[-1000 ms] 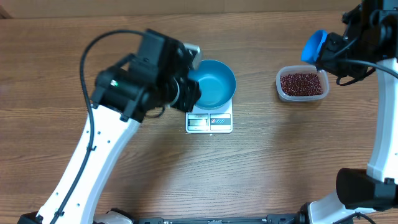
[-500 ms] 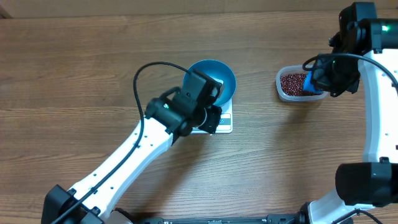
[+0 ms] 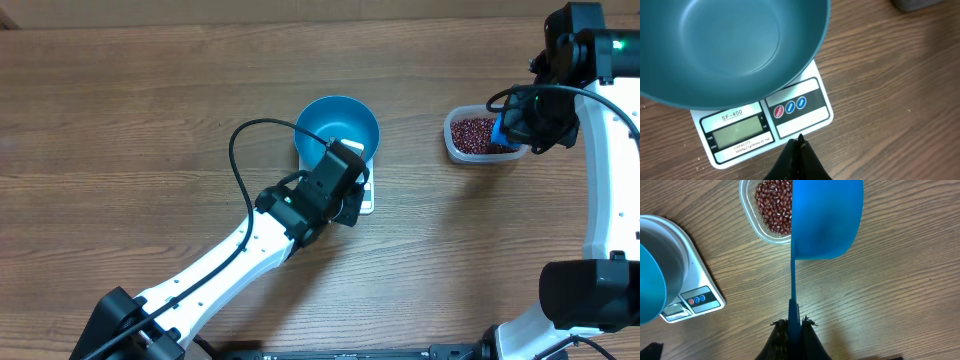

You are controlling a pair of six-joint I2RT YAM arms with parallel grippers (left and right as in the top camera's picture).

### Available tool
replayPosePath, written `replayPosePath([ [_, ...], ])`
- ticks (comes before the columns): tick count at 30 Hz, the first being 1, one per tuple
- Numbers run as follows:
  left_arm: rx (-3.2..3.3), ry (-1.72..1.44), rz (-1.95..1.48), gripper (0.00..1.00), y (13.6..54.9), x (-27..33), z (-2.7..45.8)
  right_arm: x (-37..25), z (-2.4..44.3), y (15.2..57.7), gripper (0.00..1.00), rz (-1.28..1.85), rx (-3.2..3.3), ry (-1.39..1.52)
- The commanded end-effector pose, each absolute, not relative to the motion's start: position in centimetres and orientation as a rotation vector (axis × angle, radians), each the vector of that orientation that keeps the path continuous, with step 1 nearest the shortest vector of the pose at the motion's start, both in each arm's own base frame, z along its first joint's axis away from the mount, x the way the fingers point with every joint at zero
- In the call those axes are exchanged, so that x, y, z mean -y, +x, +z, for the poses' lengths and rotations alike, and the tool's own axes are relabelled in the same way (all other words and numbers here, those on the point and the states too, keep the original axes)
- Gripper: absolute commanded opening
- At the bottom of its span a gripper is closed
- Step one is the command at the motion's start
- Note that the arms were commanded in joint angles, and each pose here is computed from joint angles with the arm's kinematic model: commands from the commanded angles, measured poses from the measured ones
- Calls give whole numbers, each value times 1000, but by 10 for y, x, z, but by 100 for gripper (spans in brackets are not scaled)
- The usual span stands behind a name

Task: Scoop item into bowl and weigh 150g on scale
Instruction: 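Lower the left gripper to the scale's front buttons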

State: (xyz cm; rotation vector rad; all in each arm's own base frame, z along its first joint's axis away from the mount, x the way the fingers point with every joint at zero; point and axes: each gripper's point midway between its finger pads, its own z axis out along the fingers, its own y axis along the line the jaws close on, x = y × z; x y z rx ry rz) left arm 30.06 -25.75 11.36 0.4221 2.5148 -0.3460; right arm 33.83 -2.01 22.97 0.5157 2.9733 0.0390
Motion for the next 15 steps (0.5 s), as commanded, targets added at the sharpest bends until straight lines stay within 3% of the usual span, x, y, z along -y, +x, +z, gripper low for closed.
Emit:
replayPosePath([
  [1,-2533,381,-286,4,292,252,95,24,232,338,4,25,-2959,521],
  [15,-2447,366,-201,4,299,247,71,24,233,345,4,28,-2933,516],
])
